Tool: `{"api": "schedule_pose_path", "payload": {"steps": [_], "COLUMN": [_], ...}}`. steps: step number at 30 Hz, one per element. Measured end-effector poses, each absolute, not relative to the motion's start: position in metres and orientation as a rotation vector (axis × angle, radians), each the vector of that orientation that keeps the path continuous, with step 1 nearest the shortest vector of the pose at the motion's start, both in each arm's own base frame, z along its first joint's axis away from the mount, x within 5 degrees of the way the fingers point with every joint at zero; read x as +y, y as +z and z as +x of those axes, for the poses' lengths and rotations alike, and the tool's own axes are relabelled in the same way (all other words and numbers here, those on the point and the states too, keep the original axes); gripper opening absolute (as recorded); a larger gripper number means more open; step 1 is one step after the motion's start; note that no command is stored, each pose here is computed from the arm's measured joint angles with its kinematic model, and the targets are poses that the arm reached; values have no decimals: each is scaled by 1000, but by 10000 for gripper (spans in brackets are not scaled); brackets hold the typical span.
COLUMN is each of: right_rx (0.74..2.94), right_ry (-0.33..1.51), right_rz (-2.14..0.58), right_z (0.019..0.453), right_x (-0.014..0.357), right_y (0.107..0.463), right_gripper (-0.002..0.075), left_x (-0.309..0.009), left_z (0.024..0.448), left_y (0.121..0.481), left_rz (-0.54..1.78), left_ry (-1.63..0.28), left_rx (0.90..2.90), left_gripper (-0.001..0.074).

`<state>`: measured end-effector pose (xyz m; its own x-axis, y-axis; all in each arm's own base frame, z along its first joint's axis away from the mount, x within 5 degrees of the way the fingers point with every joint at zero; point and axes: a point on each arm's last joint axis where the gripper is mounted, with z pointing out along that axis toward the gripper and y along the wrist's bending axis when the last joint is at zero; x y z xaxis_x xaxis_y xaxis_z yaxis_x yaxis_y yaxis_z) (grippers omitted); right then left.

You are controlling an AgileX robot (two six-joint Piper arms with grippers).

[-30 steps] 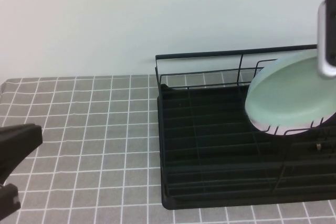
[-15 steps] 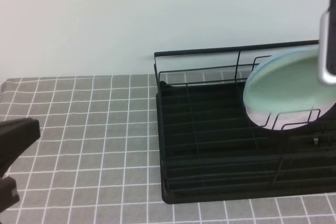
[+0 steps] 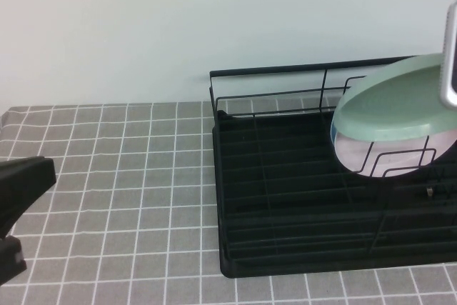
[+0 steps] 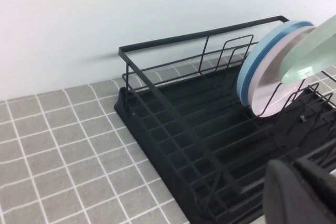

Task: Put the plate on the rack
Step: Place the plate on the rack

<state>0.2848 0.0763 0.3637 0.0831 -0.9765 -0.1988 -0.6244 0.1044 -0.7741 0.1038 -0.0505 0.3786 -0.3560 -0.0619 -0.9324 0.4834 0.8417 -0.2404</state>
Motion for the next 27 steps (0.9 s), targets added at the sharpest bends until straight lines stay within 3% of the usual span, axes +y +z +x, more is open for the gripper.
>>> {"api": "schedule_pose_path", "payload": {"steps": [19, 27], "right_rx": [1785, 1904], "right_ry": [-522, -482], "right_rz": [-1655, -1485], "right_z": [312, 315], "right_x": [81, 71], "right_y": [320, 320], "right_gripper": [85, 198], "left_x": [-51, -51], "left_z": [103, 103], "left_y": [377, 377], "left_rz": [335, 332], "left_ry": [-583, -586], "left_rx": [1871, 1872], "left_gripper": [1, 1]}}
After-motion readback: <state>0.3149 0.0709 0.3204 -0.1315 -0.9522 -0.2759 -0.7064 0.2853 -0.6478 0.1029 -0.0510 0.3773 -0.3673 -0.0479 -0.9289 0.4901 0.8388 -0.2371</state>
